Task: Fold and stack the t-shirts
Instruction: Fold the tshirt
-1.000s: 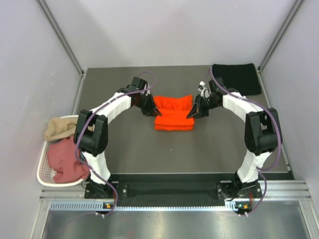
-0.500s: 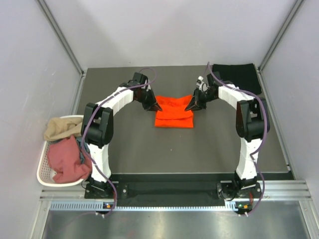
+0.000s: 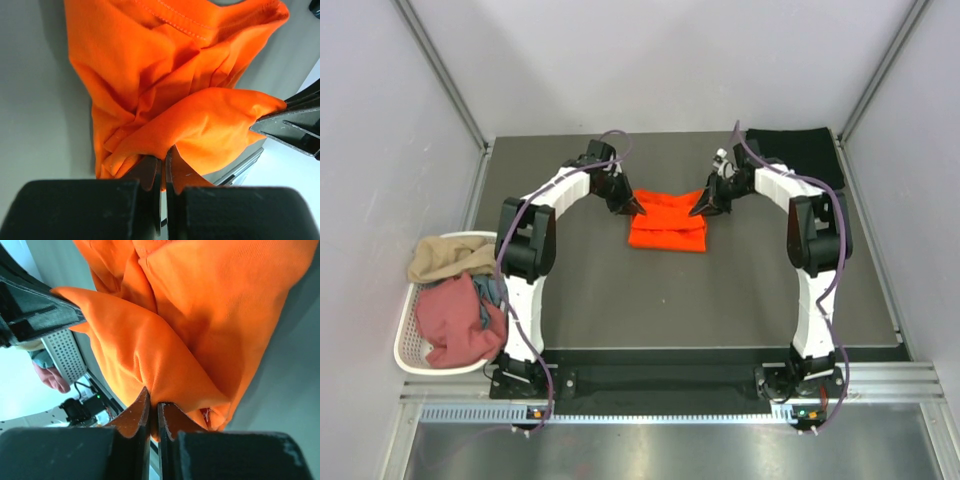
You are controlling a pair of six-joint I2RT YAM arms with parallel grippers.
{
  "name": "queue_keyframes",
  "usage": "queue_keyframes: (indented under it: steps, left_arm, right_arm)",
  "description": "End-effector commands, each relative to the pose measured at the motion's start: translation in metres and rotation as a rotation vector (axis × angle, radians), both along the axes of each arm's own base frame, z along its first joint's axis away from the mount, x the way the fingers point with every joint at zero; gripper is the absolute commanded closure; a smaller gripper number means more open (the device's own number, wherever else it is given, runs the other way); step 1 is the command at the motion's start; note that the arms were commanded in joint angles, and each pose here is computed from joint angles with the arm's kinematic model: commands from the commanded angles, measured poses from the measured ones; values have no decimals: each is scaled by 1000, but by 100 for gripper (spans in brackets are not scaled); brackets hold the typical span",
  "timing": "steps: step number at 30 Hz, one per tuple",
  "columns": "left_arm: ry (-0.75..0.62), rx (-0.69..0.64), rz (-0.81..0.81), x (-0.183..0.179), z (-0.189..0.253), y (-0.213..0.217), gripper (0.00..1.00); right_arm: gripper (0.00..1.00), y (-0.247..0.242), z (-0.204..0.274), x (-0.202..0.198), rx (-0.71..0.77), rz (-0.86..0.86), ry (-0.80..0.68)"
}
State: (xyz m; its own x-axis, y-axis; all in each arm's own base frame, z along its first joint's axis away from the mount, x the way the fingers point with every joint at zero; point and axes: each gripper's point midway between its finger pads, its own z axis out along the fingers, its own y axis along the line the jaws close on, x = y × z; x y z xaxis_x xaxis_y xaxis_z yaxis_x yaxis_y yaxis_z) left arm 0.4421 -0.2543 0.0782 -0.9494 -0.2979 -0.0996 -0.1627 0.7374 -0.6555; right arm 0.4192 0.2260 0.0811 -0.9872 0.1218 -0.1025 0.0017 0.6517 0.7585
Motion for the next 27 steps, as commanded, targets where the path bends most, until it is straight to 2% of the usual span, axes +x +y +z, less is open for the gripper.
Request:
queue_keyframes:
  steps: [1, 2, 3, 5, 7, 8, 10, 11, 12, 14, 16, 17, 19, 20, 21, 22, 23, 25, 26, 27]
  left_arm:
    - [-19, -36, 6, 12, 12, -4, 100]
    - [-7, -32, 6, 12, 9, -4, 100]
    - [-17, -31, 10, 17, 13, -4, 93]
    - [-23, -17, 17, 20, 17, -1, 82]
    - [-64, 39, 30, 27, 31, 9, 64]
    - [-104, 70, 23, 29, 42, 15, 58]
    - [-150, 136, 42, 28, 66, 27, 38]
    - [-166, 152, 35, 25, 73, 30, 30]
    - [-167, 168, 34, 20, 77, 34, 28]
    - [-182, 212, 38, 7, 85, 44, 27]
    - [-207, 214, 37, -8, 100, 48, 30]
    - [-169, 224, 28, -22, 87, 50, 32]
    - [-188, 211, 28, -38, 95, 52, 34]
    - [-147, 224, 23, -52, 80, 54, 35]
    - [-142, 225, 23, -59, 78, 55, 36]
    - [-170, 212, 26, -65, 85, 55, 36]
    - [-126, 220, 27, -78, 70, 59, 37]
    - [-118, 213, 26, -91, 69, 61, 38]
    - [-92, 218, 24, -100, 60, 64, 39]
    - [-99, 213, 24, -105, 64, 64, 39]
  right_arm:
    - [95, -4, 11, 19, 20, -25, -37]
    - [91, -3, 9, 20, 20, -26, -31]
    - [80, -5, 7, 22, 15, -31, -34]
    - [70, -8, 11, 26, 20, -41, -41]
    - [60, -13, 19, 31, 6, -50, -64]
    - [52, -17, 33, 36, -13, -43, -112]
    - [45, -29, 37, 28, -110, -44, -97]
    - [39, -35, 50, 28, -150, -29, -148]
    - [35, -44, 48, 20, -232, -34, -132]
    - [31, -49, 62, 9, -302, -25, -179]
    - [30, -41, 74, -7, -368, -9, -222]
    - [30, -36, 65, -19, -396, 5, -202]
    - [30, -16, 66, -36, -468, 13, -235]
    - [30, -11, 56, -46, -507, 21, -237]
    - [30, 1, 53, -53, -564, 29, -281]
    - [30, 11, 57, -50, -551, -9, -324]
    - [32, 15, 47, -57, -563, -7, -312]
    - [35, 26, 31, -59, -580, -24, -287]
    - [40, 29, 29, -57, -588, -27, -289]
    - [42, 35, 25, -58, -594, -14, -288]
